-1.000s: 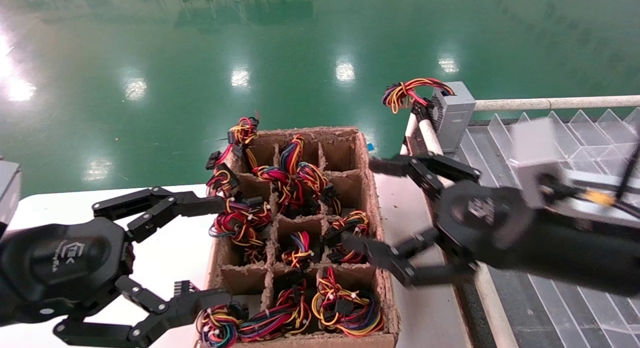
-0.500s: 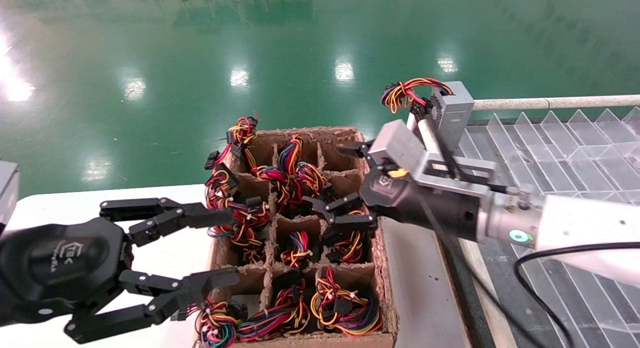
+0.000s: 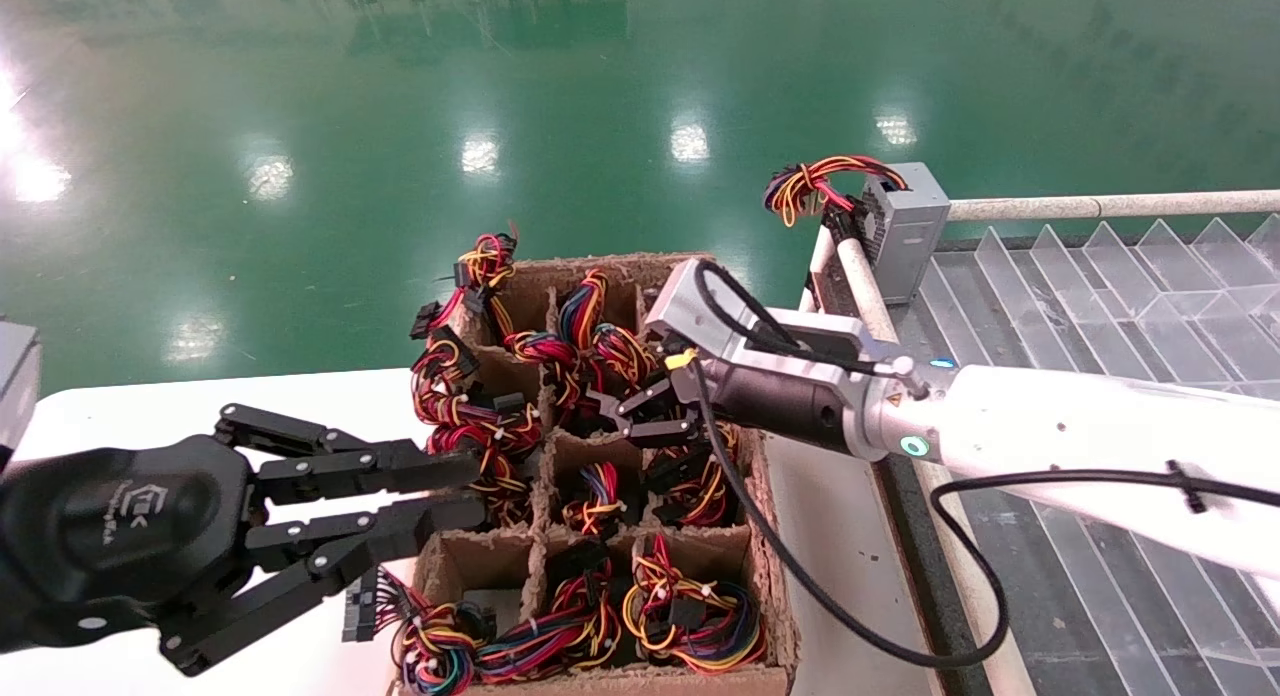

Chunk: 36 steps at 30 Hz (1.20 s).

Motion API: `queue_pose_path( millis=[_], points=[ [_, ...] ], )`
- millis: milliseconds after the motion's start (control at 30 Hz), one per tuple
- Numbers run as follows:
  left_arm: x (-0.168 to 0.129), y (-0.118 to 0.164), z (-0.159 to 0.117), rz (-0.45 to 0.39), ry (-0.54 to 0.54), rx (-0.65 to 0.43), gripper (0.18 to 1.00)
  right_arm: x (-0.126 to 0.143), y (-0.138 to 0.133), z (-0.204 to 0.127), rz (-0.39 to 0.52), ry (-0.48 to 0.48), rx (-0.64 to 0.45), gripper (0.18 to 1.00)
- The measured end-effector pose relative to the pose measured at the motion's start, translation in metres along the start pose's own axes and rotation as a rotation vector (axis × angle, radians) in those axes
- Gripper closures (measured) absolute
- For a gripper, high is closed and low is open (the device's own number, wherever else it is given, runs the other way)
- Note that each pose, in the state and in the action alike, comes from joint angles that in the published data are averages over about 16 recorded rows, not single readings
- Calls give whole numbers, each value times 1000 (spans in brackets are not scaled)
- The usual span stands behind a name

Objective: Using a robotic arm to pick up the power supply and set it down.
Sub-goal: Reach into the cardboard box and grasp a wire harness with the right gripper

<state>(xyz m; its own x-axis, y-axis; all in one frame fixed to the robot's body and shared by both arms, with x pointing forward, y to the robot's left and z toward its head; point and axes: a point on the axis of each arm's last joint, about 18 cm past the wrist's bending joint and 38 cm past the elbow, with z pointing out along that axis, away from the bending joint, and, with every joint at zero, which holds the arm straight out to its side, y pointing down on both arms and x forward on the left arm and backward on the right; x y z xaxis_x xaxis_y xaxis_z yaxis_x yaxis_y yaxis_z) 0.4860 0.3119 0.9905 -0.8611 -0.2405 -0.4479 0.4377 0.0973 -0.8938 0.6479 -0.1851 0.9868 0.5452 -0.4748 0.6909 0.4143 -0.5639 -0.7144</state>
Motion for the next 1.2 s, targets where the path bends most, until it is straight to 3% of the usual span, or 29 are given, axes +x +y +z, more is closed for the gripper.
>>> queue_pose_path(
  millis=[333, 567, 1200],
  points=[
    [0, 0, 0, 0, 0, 0, 955, -4, 6, 12, -11, 25, -46, 247],
    [0, 0, 0, 0, 0, 0, 987, -7, 6, 18, -16, 21, -62, 339],
    [0, 0, 0, 0, 0, 0, 993, -6, 2, 21, -16, 8, -87, 758]
  ],
)
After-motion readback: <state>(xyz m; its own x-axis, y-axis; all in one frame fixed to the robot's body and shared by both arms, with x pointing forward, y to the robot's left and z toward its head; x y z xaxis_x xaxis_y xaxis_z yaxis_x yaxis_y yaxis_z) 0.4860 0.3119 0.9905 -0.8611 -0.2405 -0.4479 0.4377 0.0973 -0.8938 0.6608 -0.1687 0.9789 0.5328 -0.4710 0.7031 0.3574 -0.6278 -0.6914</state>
